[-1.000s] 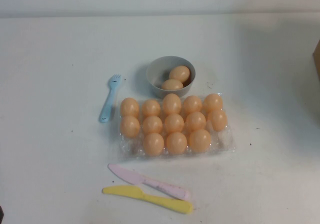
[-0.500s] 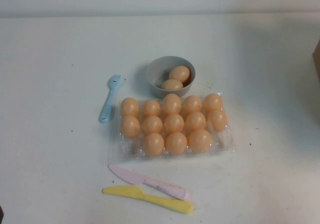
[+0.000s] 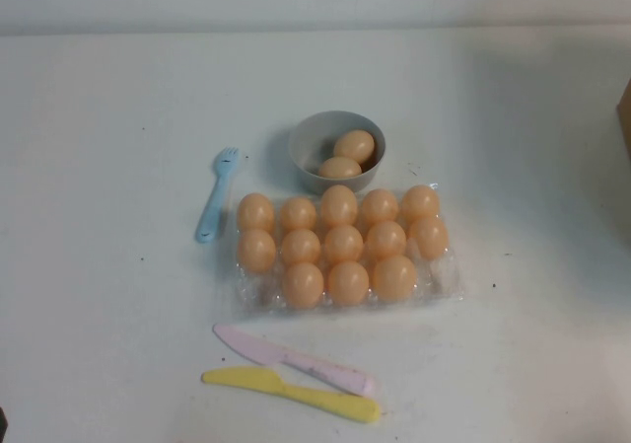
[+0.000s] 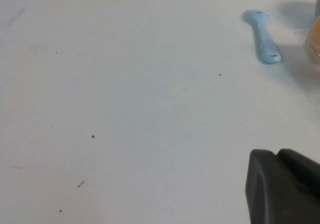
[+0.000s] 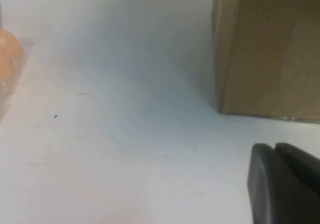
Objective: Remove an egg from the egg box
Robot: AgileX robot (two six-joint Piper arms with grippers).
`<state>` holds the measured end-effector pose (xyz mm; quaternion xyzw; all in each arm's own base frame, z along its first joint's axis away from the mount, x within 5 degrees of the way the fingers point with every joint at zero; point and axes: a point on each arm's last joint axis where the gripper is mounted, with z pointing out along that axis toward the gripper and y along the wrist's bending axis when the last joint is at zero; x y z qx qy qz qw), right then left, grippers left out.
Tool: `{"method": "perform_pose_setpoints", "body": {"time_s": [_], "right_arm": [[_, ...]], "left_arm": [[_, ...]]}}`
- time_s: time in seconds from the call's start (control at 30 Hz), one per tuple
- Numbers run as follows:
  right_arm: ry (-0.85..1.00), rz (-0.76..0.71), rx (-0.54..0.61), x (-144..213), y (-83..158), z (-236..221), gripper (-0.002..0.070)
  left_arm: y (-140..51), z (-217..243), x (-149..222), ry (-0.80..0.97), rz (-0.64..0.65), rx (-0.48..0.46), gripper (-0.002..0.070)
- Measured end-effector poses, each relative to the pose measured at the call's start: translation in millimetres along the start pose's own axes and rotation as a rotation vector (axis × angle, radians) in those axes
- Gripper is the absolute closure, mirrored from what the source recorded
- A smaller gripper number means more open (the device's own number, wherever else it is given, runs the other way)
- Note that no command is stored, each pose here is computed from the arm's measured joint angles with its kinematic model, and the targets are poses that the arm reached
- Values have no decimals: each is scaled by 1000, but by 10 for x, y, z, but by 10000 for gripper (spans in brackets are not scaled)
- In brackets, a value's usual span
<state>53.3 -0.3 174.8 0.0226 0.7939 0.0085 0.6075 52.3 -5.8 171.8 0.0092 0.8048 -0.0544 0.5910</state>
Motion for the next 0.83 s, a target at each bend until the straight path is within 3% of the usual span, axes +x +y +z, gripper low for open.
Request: {"method": "perform_pose_setpoints", "body": {"time_s": [0.23,0.83], "right_arm": [[22,-26,-91,19,50,-3,693],[27,-15,-104,23,58,-4,693]], "left_arm": [[0,0,0,0,0,0,678],[0,0,0,0,0,0,678]]}}
